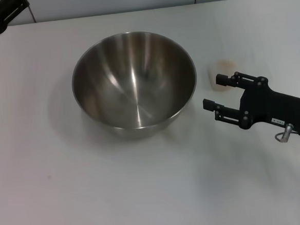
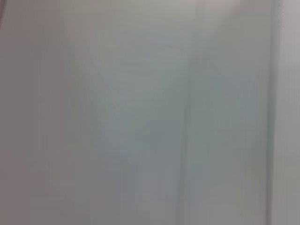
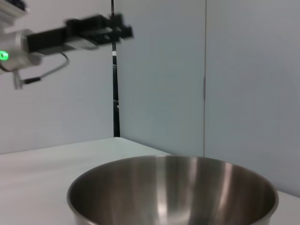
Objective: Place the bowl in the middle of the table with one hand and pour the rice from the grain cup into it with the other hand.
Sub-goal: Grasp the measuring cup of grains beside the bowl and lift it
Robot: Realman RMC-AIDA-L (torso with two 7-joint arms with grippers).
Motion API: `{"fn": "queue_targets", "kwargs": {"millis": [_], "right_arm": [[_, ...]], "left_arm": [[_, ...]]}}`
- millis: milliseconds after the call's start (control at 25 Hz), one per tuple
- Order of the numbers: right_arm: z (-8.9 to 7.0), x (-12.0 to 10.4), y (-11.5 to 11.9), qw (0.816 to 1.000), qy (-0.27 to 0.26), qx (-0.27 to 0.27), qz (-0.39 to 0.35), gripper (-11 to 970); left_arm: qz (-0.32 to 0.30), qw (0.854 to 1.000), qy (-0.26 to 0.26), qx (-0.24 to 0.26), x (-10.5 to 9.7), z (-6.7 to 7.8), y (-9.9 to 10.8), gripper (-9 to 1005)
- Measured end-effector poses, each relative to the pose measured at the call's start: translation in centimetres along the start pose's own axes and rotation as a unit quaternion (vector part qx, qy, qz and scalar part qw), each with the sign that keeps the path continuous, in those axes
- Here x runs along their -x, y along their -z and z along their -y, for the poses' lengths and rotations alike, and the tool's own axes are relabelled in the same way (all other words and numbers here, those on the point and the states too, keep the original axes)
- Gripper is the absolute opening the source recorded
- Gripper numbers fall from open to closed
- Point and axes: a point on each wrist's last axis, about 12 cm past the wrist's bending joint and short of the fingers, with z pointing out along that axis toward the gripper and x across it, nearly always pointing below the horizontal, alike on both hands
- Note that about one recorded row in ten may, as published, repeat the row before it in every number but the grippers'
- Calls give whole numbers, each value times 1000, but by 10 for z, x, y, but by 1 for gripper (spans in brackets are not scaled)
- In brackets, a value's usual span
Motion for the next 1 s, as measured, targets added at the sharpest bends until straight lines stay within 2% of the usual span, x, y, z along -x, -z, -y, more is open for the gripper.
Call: {"fn": "queue_targets", "kwargs": {"millis": [120, 200, 280, 360, 400, 480, 640, 800, 1000], "right_arm": [[3, 2, -2, 1000, 4, -8, 4, 687], [6, 3, -3, 1000, 3, -17, 5, 687], [8, 3, -4, 1000, 3, -22, 6, 687], [9, 4, -5, 1000, 4, -23, 7, 687], [9, 5, -5, 1000, 5, -23, 7, 687], [11, 6, -5, 1000, 5, -28, 10, 687], [15, 5, -2, 998, -8, -56, 18, 688], [16, -2, 2, 996, -18, -91, 15, 688], [11, -13, 8, 987, -4, -158, 29, 688]], "left_arm": [[-5, 999, -22, -40, -1, 7, 15, 792], [-36, 996, -27, -82, -1, 10, 24, 784], [-79, 986, -30, -144, -3, 17, 38, 775], [-106, 980, -30, -168, -5, 20, 48, 767], [-106, 980, -30, -168, -5, 20, 48, 763], [-143, 975, -17, -172, -5, 17, 62, 759], [-184, 970, 7, -162, -5, 12, 77, 758], [-201, 965, 9, -170, -8, 13, 80, 756], [-201, 965, 4, -172, -10, 15, 76, 752]]}}
